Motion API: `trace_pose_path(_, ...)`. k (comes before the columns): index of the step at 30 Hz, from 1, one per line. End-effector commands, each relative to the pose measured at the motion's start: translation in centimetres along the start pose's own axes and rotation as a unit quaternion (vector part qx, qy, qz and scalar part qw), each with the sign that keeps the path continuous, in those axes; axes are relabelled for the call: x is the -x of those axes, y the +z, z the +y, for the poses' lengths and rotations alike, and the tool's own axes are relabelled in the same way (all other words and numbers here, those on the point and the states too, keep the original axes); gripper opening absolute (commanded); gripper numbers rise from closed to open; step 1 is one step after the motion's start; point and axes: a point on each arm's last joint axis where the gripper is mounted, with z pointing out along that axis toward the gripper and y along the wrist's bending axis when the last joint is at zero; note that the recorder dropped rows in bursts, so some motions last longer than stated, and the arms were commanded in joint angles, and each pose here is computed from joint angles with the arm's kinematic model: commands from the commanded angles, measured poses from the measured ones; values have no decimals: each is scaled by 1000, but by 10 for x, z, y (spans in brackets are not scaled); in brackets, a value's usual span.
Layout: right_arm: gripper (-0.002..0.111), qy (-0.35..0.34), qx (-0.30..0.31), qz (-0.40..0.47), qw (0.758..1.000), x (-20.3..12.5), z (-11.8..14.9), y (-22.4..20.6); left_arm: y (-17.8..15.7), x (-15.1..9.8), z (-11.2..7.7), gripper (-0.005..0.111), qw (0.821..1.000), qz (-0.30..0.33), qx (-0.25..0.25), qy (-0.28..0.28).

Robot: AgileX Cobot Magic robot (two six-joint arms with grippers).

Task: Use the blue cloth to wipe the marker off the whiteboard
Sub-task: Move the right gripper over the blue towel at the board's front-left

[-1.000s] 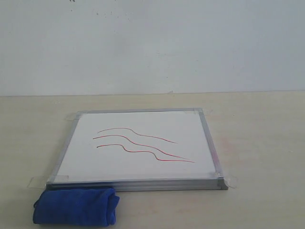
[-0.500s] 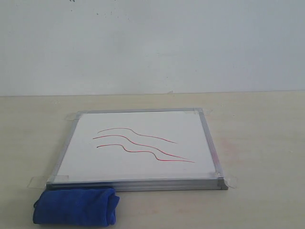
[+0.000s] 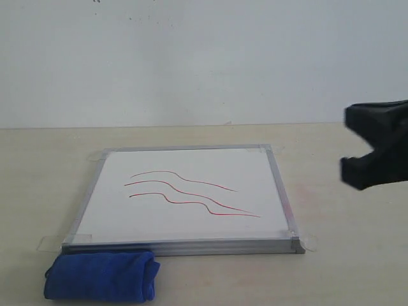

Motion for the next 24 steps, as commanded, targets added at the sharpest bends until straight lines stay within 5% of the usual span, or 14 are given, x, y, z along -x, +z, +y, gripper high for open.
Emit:
trace_pose_path(1, 0, -90, 74, 117, 986, 7, 33, 33, 0, -1, 0, 4, 1000, 1, 1, 5)
trace_pose_path(6, 0, -166, 141, 199, 956, 27, 75, 68, 0, -1, 0, 4, 1000, 1, 1, 5)
trace_pose_path(11, 0, -260, 242, 267, 896, 33, 123, 93, 0, -1, 0, 4, 1000, 1, 1, 5)
trace_pose_path(21, 0, -301, 392, 372, 785, 21, 176, 152, 0, -1, 0, 4, 1000, 1, 1, 5)
trace_pose_path(24, 0, -296, 398, 383, 779, 16, 195, 170, 0, -1, 0, 4, 1000, 1, 1, 5)
